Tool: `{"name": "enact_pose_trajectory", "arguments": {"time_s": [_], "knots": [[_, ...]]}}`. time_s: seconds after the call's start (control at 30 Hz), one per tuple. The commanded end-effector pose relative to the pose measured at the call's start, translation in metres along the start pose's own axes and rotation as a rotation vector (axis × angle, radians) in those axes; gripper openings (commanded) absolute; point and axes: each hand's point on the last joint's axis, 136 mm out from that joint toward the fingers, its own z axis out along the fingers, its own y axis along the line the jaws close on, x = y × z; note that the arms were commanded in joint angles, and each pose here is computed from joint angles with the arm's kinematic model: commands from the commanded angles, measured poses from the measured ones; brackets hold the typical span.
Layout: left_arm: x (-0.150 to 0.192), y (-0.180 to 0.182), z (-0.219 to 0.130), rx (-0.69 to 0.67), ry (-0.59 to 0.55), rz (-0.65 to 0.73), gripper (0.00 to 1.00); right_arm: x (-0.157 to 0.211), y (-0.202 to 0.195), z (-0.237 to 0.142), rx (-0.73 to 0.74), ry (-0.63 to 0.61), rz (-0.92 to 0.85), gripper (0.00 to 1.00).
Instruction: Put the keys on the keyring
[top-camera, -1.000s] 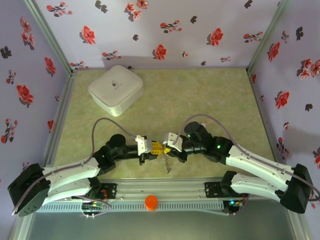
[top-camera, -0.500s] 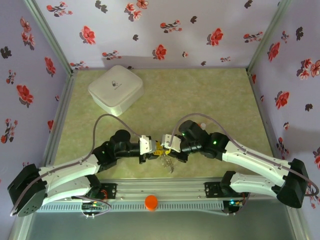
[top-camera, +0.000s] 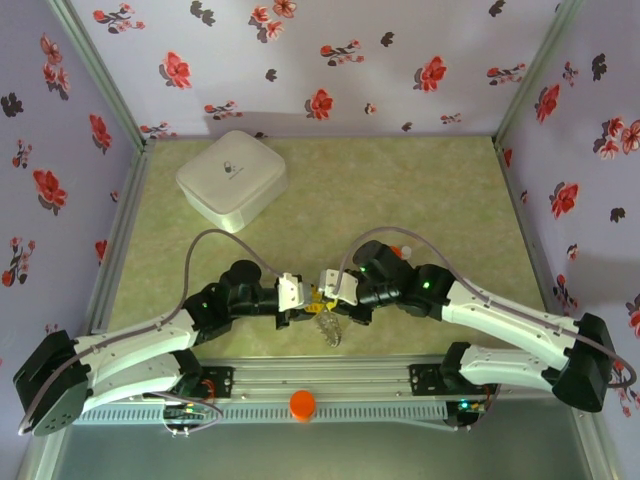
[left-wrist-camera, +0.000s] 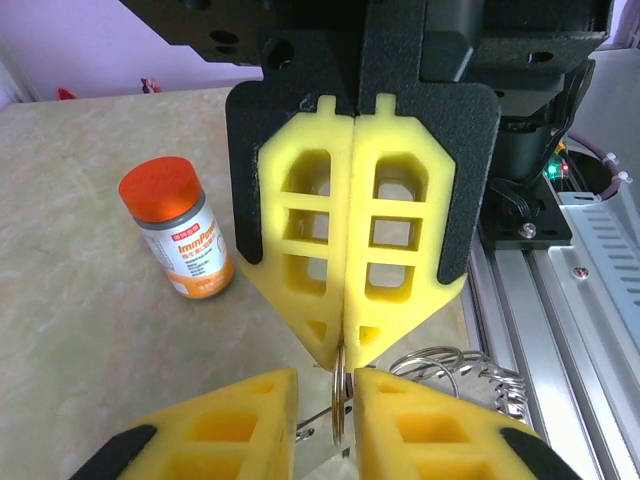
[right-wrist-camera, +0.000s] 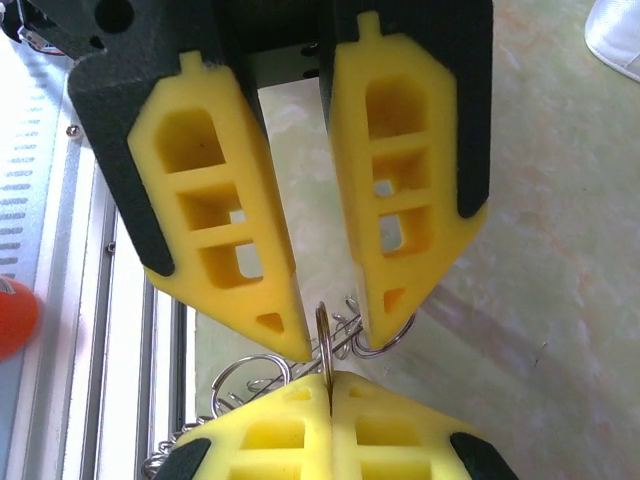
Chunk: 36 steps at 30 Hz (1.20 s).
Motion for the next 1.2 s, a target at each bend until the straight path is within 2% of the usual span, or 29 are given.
{"name": "enact_pose_trajectory", "arguments": {"time_s": [0.0, 0.37, 0.43, 0.53, 0.6, 0.87, 1.17], "knots": [[0.001, -0.002, 0.0, 0.009, 0.017, 0.024, 0.19, -0.024, -0.005, -0.006, 0.024, -0.069, -0.031, 0.0], [0.0, -0.002, 0.0, 0.012, 0.02, 0.043, 0.0, -0.03, -0.003, -0.009, 0.024, -0.113, -0.029, 0.0], [-0.002, -0.002, -0.001, 0.011, 0.013, 0.045, 0.0, -0.028, -0.003, -0.01, 0.034, -0.117, -0.032, 0.01], [-0.006, -0.003, -0.004, 0.002, -0.018, 0.048, 0.0, -0.021, -0.004, -0.012, 0.053, -0.123, -0.027, 0.17], [-0.009, -0.003, -0.006, -0.01, -0.045, 0.051, 0.0, -0.015, -0.004, -0.013, 0.057, -0.132, -0.013, 0.22], [-0.016, 0.0, -0.01, -0.043, -0.123, 0.039, 0.0, -0.006, -0.004, -0.009, 0.033, -0.148, 0.038, 0.2], [-0.02, 0.001, -0.011, -0.053, -0.153, 0.036, 0.0, 0.0, -0.002, -0.001, 0.005, -0.111, 0.043, 0.19]]}}
